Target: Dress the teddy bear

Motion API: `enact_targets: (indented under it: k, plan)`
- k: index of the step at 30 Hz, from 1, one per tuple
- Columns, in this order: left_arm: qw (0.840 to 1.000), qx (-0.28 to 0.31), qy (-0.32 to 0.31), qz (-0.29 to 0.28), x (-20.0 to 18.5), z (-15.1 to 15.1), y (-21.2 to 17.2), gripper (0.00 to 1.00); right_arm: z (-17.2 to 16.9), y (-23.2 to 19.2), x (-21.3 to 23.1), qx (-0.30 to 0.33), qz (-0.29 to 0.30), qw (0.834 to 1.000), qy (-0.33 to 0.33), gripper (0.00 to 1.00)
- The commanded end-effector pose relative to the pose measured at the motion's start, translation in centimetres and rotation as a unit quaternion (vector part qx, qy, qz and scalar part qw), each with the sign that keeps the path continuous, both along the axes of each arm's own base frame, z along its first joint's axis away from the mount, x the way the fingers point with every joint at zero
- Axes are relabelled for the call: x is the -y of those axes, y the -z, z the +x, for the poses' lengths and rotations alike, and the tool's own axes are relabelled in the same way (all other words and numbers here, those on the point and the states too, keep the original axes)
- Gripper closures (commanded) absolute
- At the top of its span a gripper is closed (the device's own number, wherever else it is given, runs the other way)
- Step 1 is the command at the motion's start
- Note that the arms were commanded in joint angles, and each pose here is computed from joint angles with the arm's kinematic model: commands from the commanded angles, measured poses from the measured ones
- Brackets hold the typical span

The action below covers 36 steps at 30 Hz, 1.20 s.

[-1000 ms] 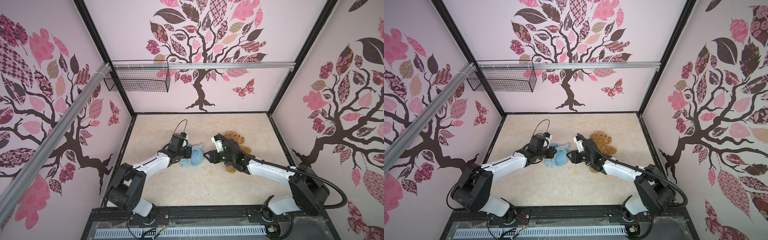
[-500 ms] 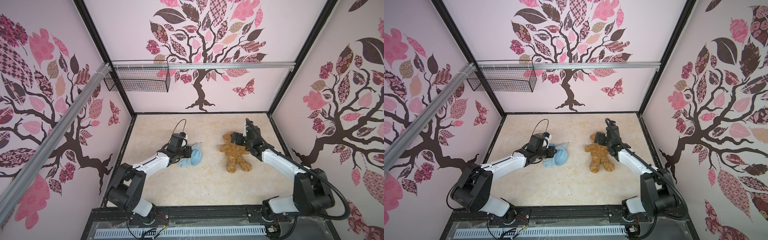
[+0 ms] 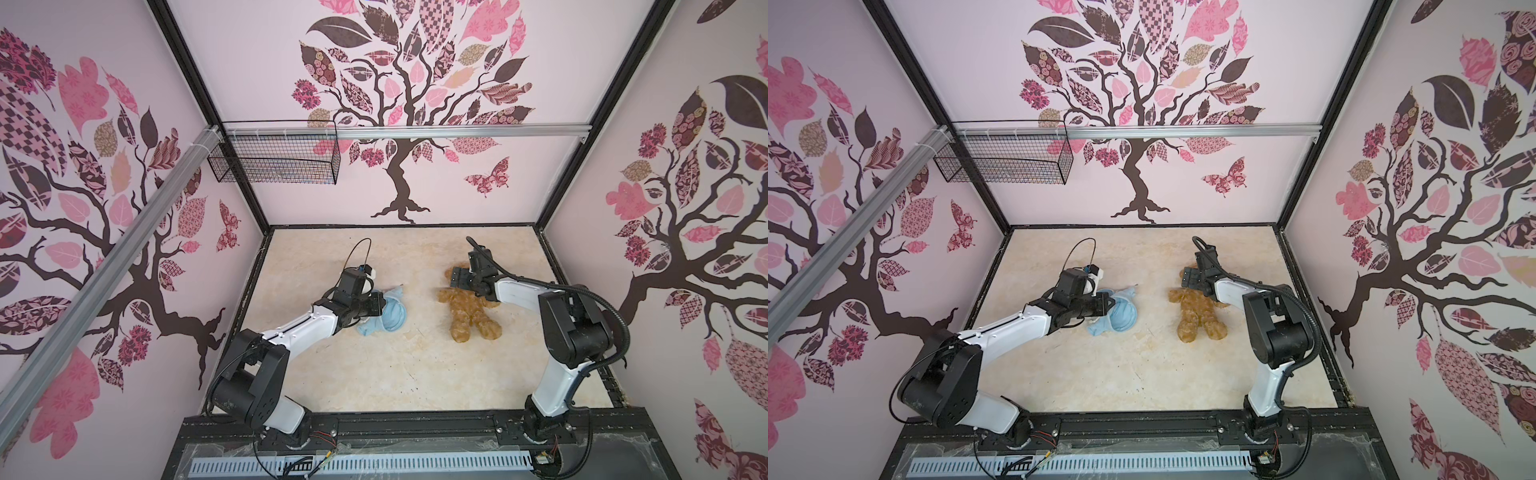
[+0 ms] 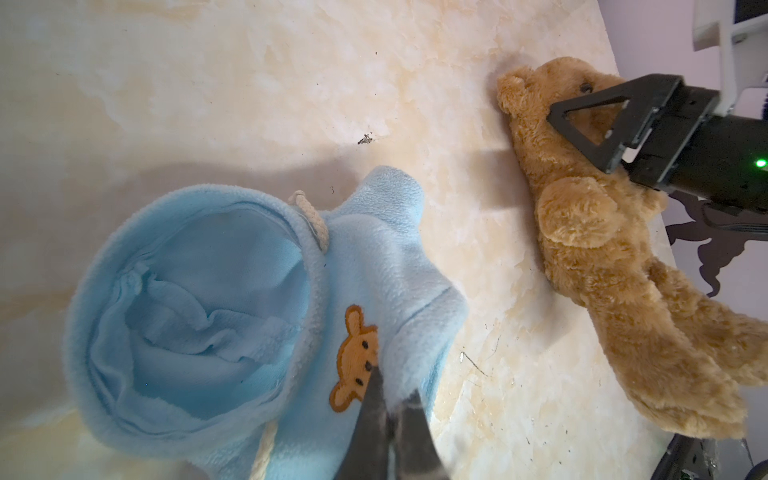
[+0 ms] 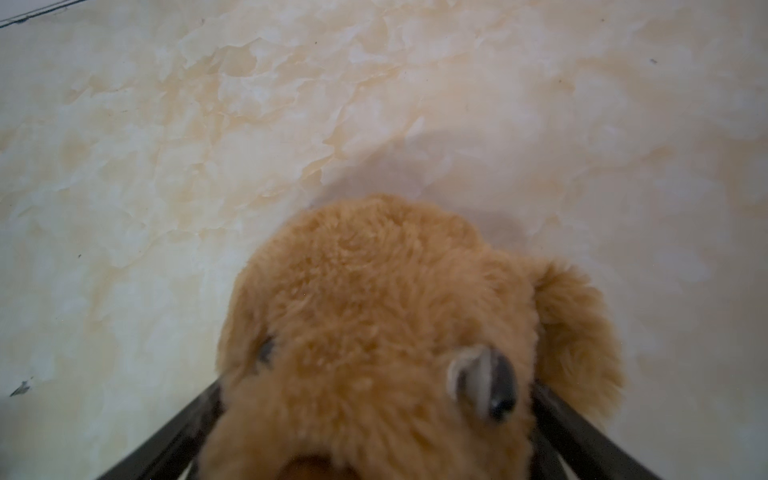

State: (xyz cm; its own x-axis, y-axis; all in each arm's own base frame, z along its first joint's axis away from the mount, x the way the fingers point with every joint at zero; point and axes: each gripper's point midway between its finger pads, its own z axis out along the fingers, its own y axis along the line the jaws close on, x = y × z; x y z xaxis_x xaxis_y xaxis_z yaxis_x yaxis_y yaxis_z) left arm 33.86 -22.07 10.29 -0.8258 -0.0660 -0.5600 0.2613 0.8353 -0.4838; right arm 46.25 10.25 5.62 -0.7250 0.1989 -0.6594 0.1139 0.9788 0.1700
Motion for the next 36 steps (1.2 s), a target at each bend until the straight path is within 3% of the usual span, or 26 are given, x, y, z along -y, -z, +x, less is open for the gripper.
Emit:
enact_targets:
  k: [1,5,12,15,20,26,30,36]
  plan:
    - [1.0,0.003,-0.003,-0.013,0.1,-0.4,-0.3,1.0,0.7,1.7,-0.8,-0.021,0.006,1.0,-0.015,0.12]
    - [0.999,-0.006,-0.029,-0.023,-0.2,-0.1,-0.4,1.0,-0.2,0.4,-2.5,-0.018,0.044,0.997,-0.058,0.46]
    - [0.997,-0.045,-0.053,-0.042,0.2,0.4,-0.8,1.0,-6.0,-4.2,-6.3,0.018,0.188,0.973,-0.133,0.65]
    - [0.997,-0.06,-0.044,-0.002,-0.4,0.0,-0.8,1.0,-9.1,-5.9,-8.5,0.026,0.23,0.958,-0.17,0.69]
    - [0.994,-0.065,-0.028,0.079,-2.1,-0.1,-0.9,1.0,-13.8,-8.4,-12.2,0.024,0.222,0.942,-0.251,0.71]
    - [0.987,-0.068,0.034,0.143,-2.5,-0.4,-0.9,1.0,-18.5,-11.3,-12.2,0.027,0.236,0.923,-0.302,0.75]
    - [0.977,-0.081,0.099,0.172,-2.4,-1.4,-0.8,1.0,-22.2,-11.7,-12.0,-0.005,0.241,0.908,-0.343,0.76]
    - [0.972,-0.084,0.146,0.163,-1.8,-2.7,-0.8,1.0,-27.8,-12.3,-14.2,-0.039,0.274,0.86,-0.429,0.77]
